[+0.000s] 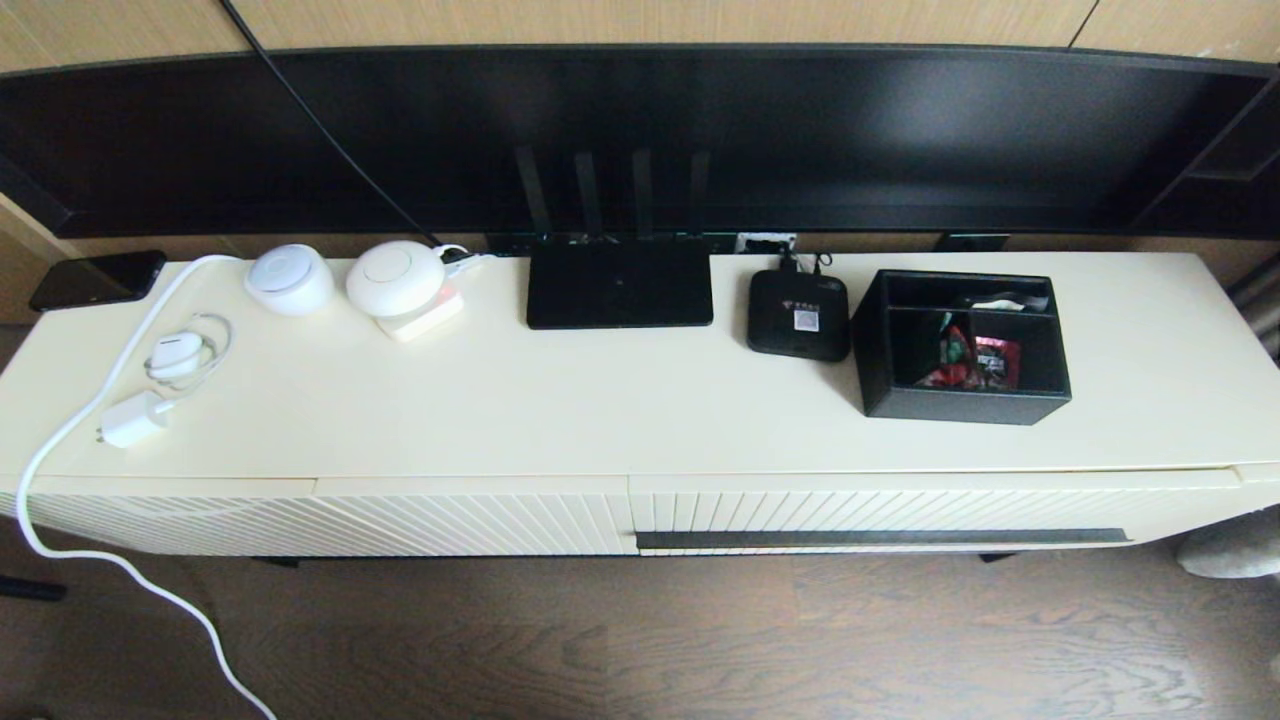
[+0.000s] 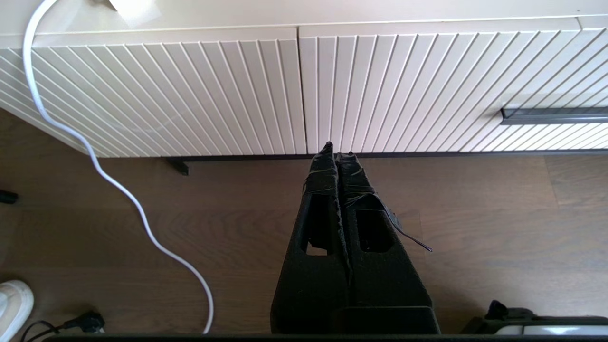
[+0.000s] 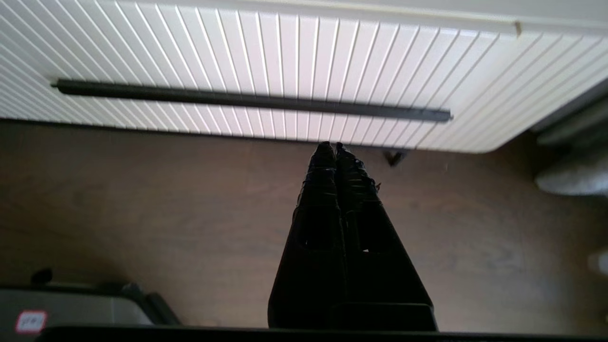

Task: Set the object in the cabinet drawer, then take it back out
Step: Open the drawer

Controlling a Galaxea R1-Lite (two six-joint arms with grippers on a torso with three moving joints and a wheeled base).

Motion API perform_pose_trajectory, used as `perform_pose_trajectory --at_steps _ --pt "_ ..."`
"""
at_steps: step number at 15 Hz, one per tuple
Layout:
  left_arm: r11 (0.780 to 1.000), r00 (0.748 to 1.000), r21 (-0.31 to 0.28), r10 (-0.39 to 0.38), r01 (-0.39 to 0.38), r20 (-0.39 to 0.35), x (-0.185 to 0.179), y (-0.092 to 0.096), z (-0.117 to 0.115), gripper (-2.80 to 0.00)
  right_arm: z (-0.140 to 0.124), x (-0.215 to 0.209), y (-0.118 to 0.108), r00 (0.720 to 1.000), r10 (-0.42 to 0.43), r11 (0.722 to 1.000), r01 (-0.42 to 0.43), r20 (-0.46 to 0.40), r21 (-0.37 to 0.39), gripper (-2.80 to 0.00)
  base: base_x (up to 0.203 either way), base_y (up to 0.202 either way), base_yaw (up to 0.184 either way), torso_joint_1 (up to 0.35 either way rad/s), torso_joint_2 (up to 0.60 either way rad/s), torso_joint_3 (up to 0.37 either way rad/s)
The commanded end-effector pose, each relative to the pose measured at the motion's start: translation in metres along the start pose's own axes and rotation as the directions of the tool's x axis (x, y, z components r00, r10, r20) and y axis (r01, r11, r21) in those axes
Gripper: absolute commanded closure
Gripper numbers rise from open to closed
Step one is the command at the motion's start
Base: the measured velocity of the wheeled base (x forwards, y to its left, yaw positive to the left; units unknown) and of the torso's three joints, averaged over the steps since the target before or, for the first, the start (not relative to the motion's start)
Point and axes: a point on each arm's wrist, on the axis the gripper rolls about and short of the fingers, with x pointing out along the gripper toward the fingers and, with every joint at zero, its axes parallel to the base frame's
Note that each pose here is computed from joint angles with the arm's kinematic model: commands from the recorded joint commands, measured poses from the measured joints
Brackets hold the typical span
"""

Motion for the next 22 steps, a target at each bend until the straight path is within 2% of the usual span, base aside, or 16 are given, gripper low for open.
perform_pose_trajectory --at_steps 1,4,7,9,12,14,15,16,19,21,22 --pt "1.000 1.000 0.000 0.000 0.000 -0.002 0.000 0.000 0.000 0.00 0.015 -0.003 0.000 0.999 0.000 1.000 0.000 0.032 0.003 0.00 0.000 0.000 0.000 0.000 0.00 0.000" --pt "1.000 1.000 0.000 0.000 0.000 -0.002 0.000 0.000 0.000 0.00 0.065 0.004 -0.001 0.999 0.007 0.998 -0.005 -0.039 0.070 0.00 0.000 0.000 0.000 0.000 0.00 0.000" --pt "1.000 1.000 0.000 0.000 0.000 -0.002 0.000 0.000 0.000 0.00 0.139 0.022 -0.003 1.000 0.009 0.995 -0.008 -0.015 0.099 0.00 0.000 0.000 0.000 0.000 0.00 0.000" --pt "1.000 1.000 0.000 0.000 0.000 -0.001 0.000 0.000 0.000 0.00 0.163 0.039 -0.003 0.999 0.012 1.000 -0.011 -0.037 0.024 0.00 0.000 0.000 0.000 0.000 0.00 0.000" --pt "1.000 1.000 0.000 0.000 0.000 -0.002 0.000 0.000 0.000 0.00 0.177 0.066 -0.002 0.993 0.026 0.996 -0.036 -0.111 -0.087 0.00 0.000 0.000 0.000 0.000 0.00 0.000" --pt "1.000 1.000 0.000 0.000 0.000 -0.002 0.000 0.000 0.000 0.00 0.188 0.083 -0.001 0.988 0.040 0.981 -0.067 -0.148 -0.180 0.00 0.000 0.000 0.000 0.000 0.00 0.000" --pt "1.000 1.000 0.000 0.000 0.000 -0.001 0.000 0.000 0.000 0.00 0.191 0.091 -0.001 0.985 0.052 0.964 -0.093 -0.163 -0.250 0.00 0.000 0.000 0.000 0.000 0.00 0.000" --pt "1.000 1.000 0.000 0.000 0.000 -0.002 0.000 0.000 0.000 0.00 0.192 0.098 -0.001 0.981 0.066 0.934 -0.124 -0.180 -0.334 0.00 0.000 0.000 0.000 0.000 0.00 0.000" --pt "1.000 1.000 0.000 0.000 0.000 -0.002 0.000 0.000 0.000 0.00 0.188 0.115 0.000 0.968 0.084 0.802 -0.207 -0.238 -0.560 0.00 0.000 0.000 0.000 0.000 0.00 0.000" --pt "1.000 1.000 0.000 0.000 0.000 0.000 0.000 0.000 0.000 0.00 0.183 0.126 0.003 0.954 0.105 0.668 -0.277 -0.282 -0.690 0.00 0.000 0.000 0.000 0.000 0.00 0.000" --pt "1.000 1.000 0.000 0.000 0.000 -0.002 0.000 0.000 0.000 0.00 0.181 0.134 0.005 0.945 0.119 0.607 -0.312 -0.305 -0.731 0.00 0.000 0.000 0.000 0.000 0.00 0.000"
